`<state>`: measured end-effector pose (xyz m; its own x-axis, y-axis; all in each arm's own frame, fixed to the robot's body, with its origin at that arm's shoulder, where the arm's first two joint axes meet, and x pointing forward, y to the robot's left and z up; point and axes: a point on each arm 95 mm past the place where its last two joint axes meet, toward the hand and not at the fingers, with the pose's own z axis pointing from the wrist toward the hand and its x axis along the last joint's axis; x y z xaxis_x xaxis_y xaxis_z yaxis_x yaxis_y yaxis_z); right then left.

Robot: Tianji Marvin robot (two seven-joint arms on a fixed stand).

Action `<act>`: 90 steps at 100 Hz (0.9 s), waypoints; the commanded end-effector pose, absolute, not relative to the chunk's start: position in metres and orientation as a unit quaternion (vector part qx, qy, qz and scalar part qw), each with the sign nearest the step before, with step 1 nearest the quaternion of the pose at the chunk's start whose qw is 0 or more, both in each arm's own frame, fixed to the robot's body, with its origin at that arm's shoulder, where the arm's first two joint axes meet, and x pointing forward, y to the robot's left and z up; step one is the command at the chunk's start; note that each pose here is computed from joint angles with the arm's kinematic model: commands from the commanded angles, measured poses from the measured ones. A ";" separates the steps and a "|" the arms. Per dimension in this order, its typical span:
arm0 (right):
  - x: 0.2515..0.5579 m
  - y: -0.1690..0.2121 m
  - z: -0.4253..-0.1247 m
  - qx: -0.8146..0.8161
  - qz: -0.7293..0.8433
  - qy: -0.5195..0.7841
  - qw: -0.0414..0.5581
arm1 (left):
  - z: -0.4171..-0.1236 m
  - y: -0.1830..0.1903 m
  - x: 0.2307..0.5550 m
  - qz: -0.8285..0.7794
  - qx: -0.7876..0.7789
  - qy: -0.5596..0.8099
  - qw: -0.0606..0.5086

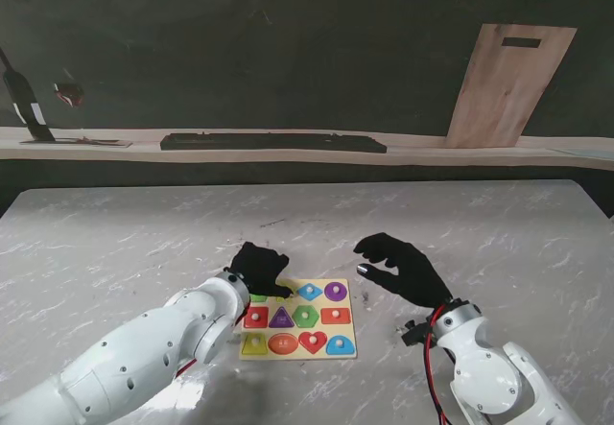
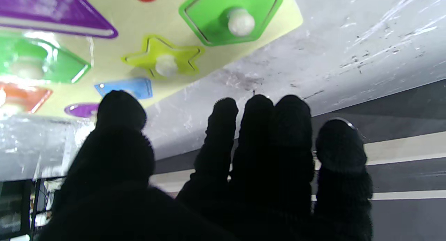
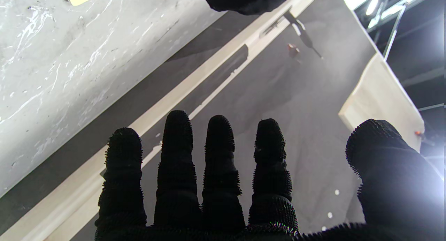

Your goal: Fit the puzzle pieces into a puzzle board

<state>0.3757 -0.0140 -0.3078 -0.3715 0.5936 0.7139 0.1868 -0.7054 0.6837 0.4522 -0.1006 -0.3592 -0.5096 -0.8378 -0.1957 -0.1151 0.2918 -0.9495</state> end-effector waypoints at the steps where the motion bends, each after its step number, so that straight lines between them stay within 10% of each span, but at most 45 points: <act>1: 0.373 -0.011 -0.308 0.543 0.748 0.360 0.131 | -0.355 -0.102 0.449 -0.504 -0.329 0.713 0.359; 90: 0.374 -0.010 -0.309 0.545 0.746 0.360 0.129 | -0.358 -0.005 0.424 -0.449 -0.353 0.705 0.421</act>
